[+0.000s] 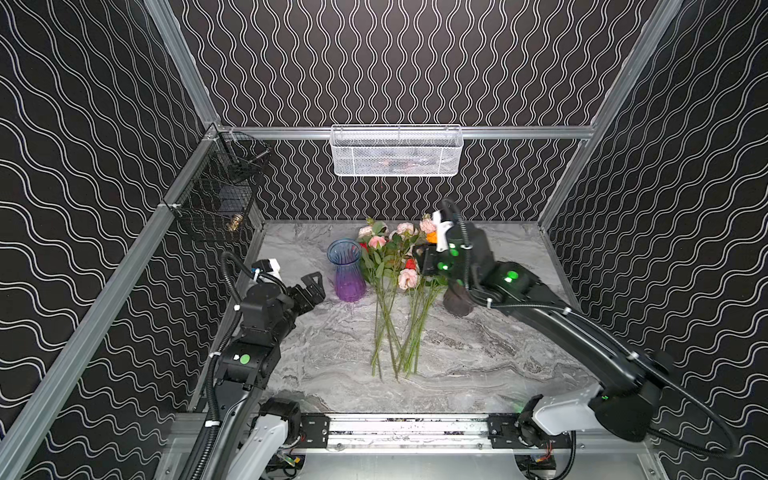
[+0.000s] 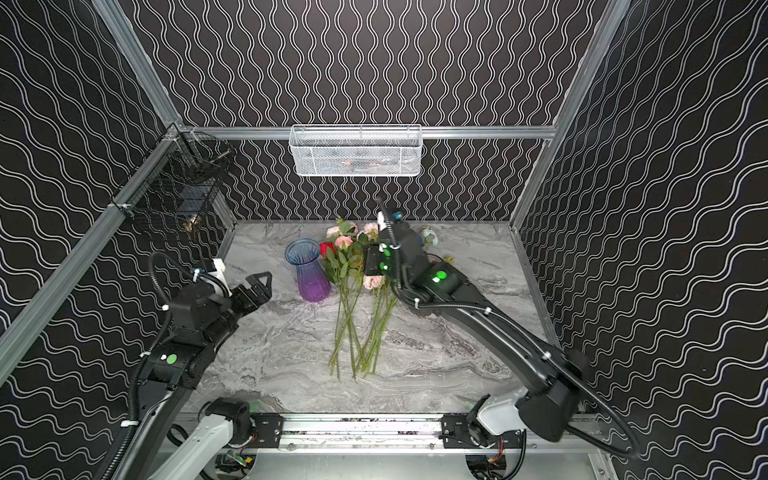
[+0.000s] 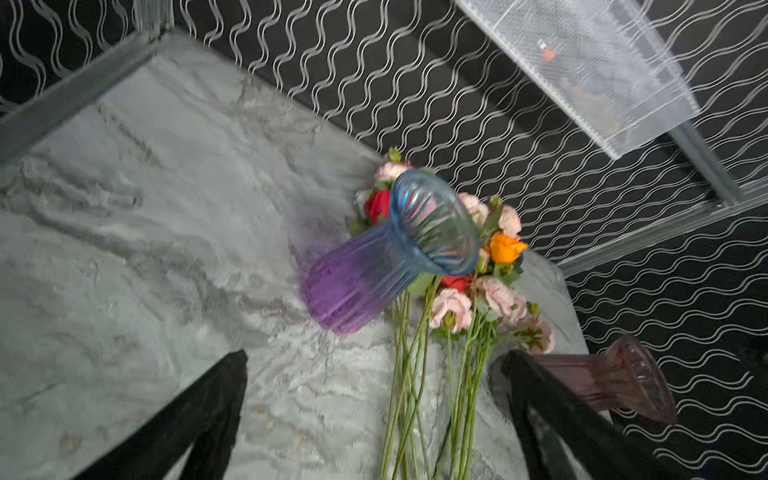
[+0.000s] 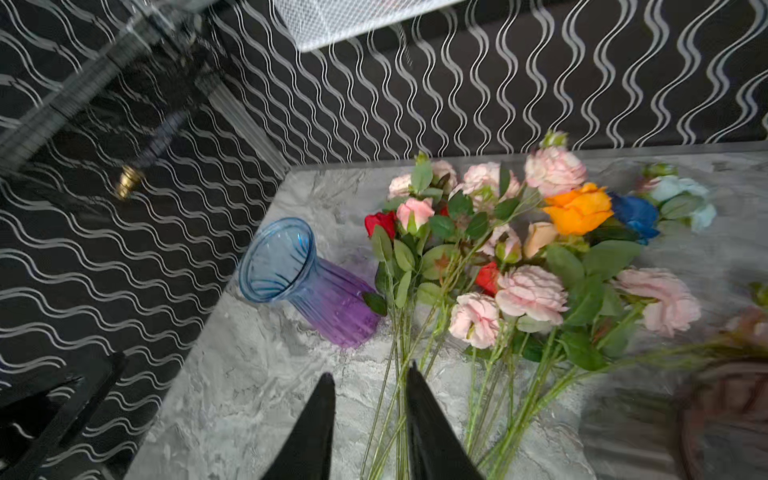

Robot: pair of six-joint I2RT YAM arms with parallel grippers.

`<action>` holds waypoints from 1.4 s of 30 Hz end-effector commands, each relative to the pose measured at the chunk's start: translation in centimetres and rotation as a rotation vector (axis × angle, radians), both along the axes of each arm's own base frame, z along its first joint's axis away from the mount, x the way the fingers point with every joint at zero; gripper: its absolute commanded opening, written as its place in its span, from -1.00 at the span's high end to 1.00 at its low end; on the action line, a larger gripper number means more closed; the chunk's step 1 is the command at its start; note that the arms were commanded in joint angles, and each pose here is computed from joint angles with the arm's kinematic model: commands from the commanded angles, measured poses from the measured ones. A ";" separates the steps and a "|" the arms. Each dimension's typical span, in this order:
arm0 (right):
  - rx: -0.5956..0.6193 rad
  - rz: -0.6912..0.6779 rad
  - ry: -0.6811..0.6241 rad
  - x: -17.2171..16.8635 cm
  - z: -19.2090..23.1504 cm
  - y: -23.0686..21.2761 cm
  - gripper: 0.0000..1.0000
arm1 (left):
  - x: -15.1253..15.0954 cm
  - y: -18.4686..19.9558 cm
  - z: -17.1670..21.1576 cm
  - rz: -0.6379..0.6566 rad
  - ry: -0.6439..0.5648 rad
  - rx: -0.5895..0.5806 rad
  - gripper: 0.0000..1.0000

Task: Arrange the flowers into the vase
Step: 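Reach the right gripper over the flower pile while the left gripper hovers, then close the right gripper on a pink rose stem near the mauve vase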

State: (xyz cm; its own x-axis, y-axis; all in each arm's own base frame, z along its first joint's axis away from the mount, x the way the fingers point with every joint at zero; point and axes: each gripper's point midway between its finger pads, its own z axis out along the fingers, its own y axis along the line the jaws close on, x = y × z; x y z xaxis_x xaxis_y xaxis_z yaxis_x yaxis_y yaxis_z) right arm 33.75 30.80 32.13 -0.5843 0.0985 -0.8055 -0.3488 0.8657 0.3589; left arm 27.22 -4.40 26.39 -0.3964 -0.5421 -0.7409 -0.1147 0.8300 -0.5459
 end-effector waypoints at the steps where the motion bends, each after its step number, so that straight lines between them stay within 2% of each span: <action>1: -0.059 0.016 0.046 1.0 -2.9 1.6 0.30 | -0.6 0.2 -1.4 0.024 0.042 -0.041 -0.97; 9: -0.169 0.065 0.205 3.6 -12.0 5.4 0.34 | -0.6 -1.0 -3.8 -0.017 0.101 -0.102 -0.97; 20: -0.098 0.103 0.419 5.7 -21.0 7.2 0.43 | -0.5 -3.3 -8.3 -0.084 0.214 -0.226 -0.93; 27: -0.043 0.055 0.487 7.3 -23.4 6.2 0.42 | -0.3 -4.1 -9.3 -0.118 0.255 -0.241 -0.92; 32: 0.007 0.058 0.537 7.7 -24.8 6.2 0.52 | -0.3 -4.1 -9.4 -0.125 0.274 -0.222 -0.91; 42: 0.048 0.059 0.572 8.4 -26.1 6.5 0.55 | -0.4 -3.9 -9.4 -0.118 0.275 -0.212 -0.92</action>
State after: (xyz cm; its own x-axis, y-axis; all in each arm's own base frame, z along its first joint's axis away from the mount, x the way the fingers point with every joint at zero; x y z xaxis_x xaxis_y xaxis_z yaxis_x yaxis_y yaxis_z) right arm 41.63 36.78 5.81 -0.9303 0.0583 -0.3621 -0.1450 0.8484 0.5092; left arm 26.69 -8.31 16.47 -0.6391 -0.6164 -0.4599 -0.2063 0.7135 -0.6696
